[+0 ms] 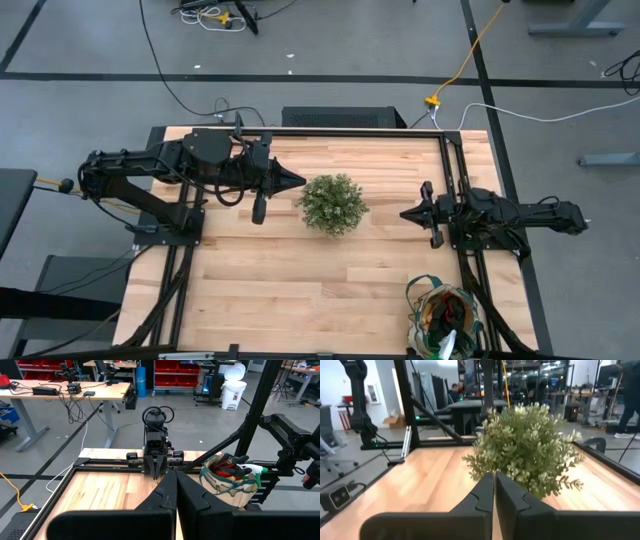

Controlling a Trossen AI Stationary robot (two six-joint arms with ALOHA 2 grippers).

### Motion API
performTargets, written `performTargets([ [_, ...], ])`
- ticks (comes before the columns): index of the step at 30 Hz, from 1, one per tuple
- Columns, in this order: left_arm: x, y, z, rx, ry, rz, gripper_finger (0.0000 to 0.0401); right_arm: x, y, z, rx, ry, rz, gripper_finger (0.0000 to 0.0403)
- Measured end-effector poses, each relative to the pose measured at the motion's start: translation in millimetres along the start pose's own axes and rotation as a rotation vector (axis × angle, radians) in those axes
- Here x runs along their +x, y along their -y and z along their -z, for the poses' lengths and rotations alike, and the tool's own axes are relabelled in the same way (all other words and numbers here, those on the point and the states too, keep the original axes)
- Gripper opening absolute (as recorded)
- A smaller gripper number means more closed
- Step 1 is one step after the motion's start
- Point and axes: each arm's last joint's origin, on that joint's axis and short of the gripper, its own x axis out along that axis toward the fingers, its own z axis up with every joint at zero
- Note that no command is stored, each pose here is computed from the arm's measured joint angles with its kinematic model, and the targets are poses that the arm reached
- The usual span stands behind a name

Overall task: Pick & Place Garden tools in Gardening bag
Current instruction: Return to Home Position

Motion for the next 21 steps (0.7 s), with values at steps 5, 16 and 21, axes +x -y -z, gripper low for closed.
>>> performTargets([
  [5, 0.0, 0.0, 0.0, -0.007, 0.0, 0.0, 0.0002, 0.0, -0.7, -0.4, 0.085, 0.002, -0.024, 0.0018],
  [16, 0.0, -1.0, -0.1, -0.01, 0.002, -0.036, 0.0002, 0.0, -1.0, 0.4, 0.18, -0.008, -0.034, 0.0018],
  [21, -0.1, -3.7, -0.2, -0.021, 0.007, -0.107, 0.0002, 0.0, -1.0, 0.4, 0.18, -0.008, -0.033, 0.0018],
])
